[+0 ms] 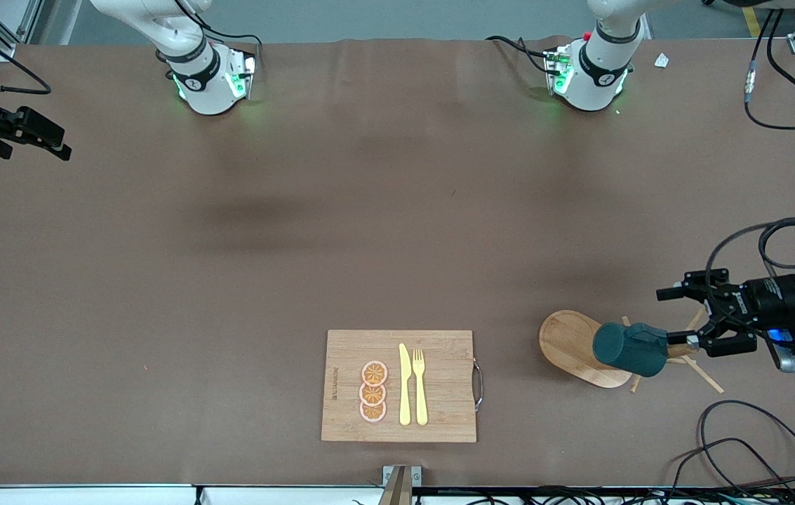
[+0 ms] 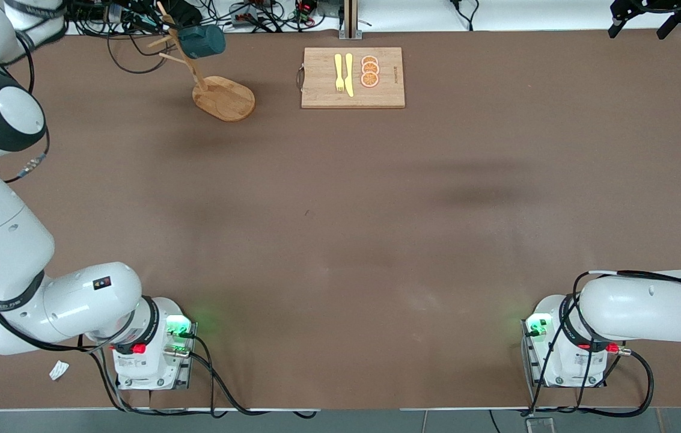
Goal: Pass cup and hang on rack
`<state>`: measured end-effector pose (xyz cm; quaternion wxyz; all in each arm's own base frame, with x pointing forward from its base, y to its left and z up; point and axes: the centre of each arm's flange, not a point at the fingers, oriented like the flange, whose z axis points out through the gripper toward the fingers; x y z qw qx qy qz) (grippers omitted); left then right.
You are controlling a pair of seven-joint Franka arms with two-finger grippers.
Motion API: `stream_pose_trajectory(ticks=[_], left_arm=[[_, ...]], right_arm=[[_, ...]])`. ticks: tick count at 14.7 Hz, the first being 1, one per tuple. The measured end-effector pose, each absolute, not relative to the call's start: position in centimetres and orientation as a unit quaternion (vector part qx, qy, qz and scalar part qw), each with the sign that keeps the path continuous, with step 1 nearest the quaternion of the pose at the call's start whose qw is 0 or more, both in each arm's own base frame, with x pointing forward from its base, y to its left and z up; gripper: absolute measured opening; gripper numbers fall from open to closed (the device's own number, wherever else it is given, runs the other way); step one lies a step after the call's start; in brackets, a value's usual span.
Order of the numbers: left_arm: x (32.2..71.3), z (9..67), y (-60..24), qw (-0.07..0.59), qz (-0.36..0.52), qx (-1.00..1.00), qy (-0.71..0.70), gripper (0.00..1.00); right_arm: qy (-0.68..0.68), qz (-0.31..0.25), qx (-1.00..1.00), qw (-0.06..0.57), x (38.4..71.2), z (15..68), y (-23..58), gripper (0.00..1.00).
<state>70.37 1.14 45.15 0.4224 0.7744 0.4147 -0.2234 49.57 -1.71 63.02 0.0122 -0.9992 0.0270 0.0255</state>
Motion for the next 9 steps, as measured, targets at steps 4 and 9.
stream_pose_trajectory(ticks=[4,9], left_arm=[[67.2,52.5,-5.7,0.305,-0.156,0.879,0.332,1.0],[63.2,57.7,-11.8,0.104,-0.043,0.975,0.193,1.0]], right_arm=[[0.026,0.027,-0.999,0.012,49.5,63.0,-1.8,1.0],[0.026,0.031,-0.999,0.012,49.4,62.9,-2.0,1.0]])
